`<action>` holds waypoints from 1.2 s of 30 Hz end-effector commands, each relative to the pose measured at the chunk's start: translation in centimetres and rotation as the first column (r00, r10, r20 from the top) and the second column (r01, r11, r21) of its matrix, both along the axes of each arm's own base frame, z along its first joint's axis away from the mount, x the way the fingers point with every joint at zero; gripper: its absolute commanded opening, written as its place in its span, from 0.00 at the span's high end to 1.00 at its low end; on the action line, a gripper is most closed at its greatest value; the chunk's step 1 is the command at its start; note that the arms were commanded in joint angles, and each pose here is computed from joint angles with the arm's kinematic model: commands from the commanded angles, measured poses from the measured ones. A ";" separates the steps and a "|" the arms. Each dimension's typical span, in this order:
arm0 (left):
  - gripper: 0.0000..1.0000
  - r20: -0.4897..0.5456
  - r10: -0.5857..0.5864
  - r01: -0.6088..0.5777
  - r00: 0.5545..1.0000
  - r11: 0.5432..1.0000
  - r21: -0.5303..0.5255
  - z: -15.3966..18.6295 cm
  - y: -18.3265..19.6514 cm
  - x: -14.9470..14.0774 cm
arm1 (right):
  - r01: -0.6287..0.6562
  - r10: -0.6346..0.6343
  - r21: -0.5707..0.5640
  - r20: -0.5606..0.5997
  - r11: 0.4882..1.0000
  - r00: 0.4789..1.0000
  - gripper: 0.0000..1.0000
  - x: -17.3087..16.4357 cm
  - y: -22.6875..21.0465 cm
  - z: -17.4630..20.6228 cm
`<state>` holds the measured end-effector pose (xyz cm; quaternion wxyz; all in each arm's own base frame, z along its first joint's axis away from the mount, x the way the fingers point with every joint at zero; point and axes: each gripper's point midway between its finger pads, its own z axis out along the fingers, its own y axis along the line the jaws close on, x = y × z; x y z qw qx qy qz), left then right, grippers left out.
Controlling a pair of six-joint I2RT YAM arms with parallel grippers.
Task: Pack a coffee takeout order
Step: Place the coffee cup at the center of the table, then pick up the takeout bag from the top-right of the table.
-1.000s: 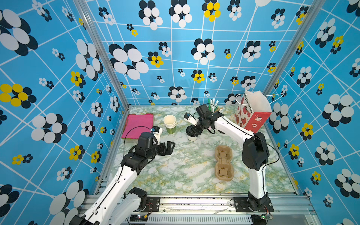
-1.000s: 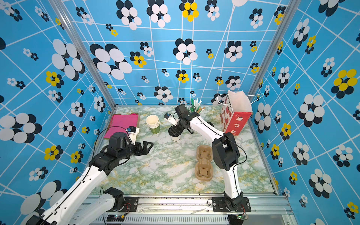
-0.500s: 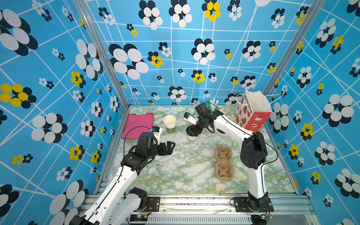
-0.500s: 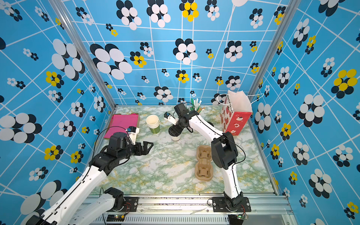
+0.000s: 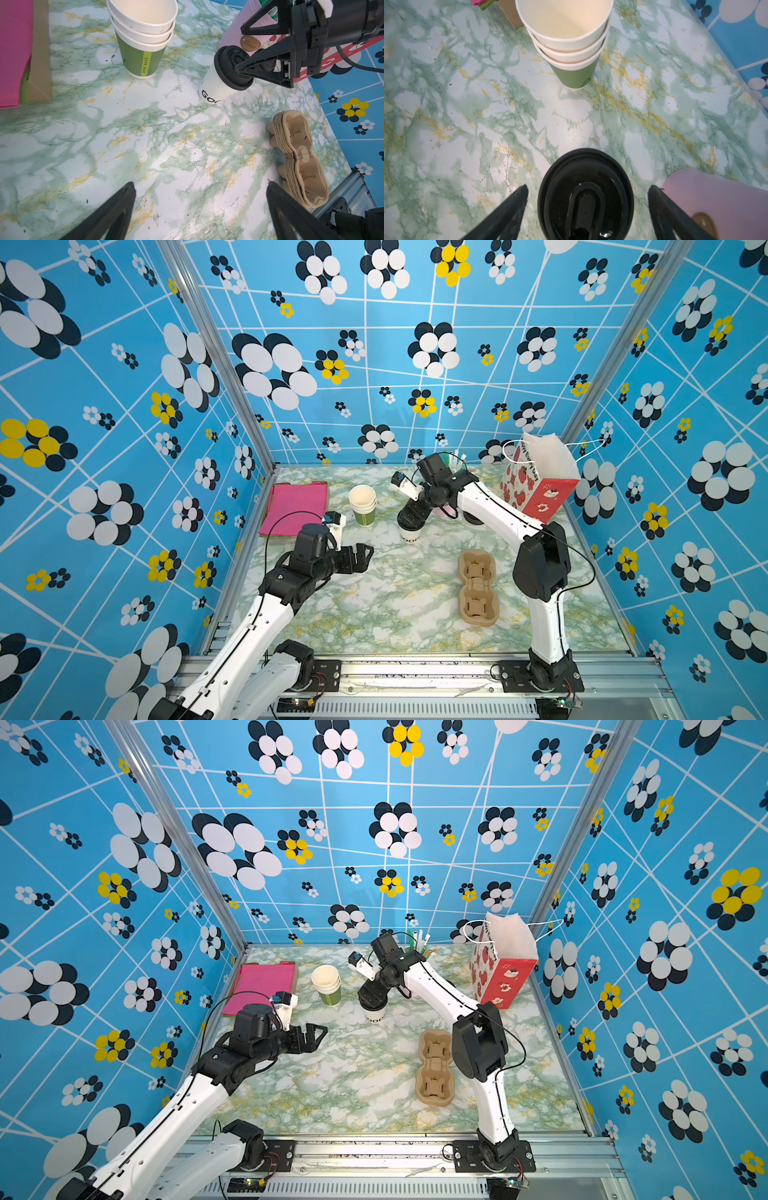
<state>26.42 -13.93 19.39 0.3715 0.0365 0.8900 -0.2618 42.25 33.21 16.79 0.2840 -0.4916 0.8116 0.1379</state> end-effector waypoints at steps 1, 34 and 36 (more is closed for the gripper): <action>0.01 0.020 0.015 -0.015 1.000 1.000 -0.014 0.5 0.2 0.1 | 0.017 -0.024 0.100 0.065 0.995 0.998 0.04 -0.4 -0.2 6.0; 0.01 0.027 -0.003 0.004 1.000 0.999 -0.039 0.3 -0.2 0.3 | 0.935 -0.894 0.007 0.297 0.353 0.336 0.26 9.5 -38.0 17.3; 0.01 0.023 -0.001 0.002 1.000 0.999 -0.040 0.1 -0.2 0.2 | 0.940 -0.898 -0.026 0.289 0.340 0.333 0.32 10.1 -38.6 15.6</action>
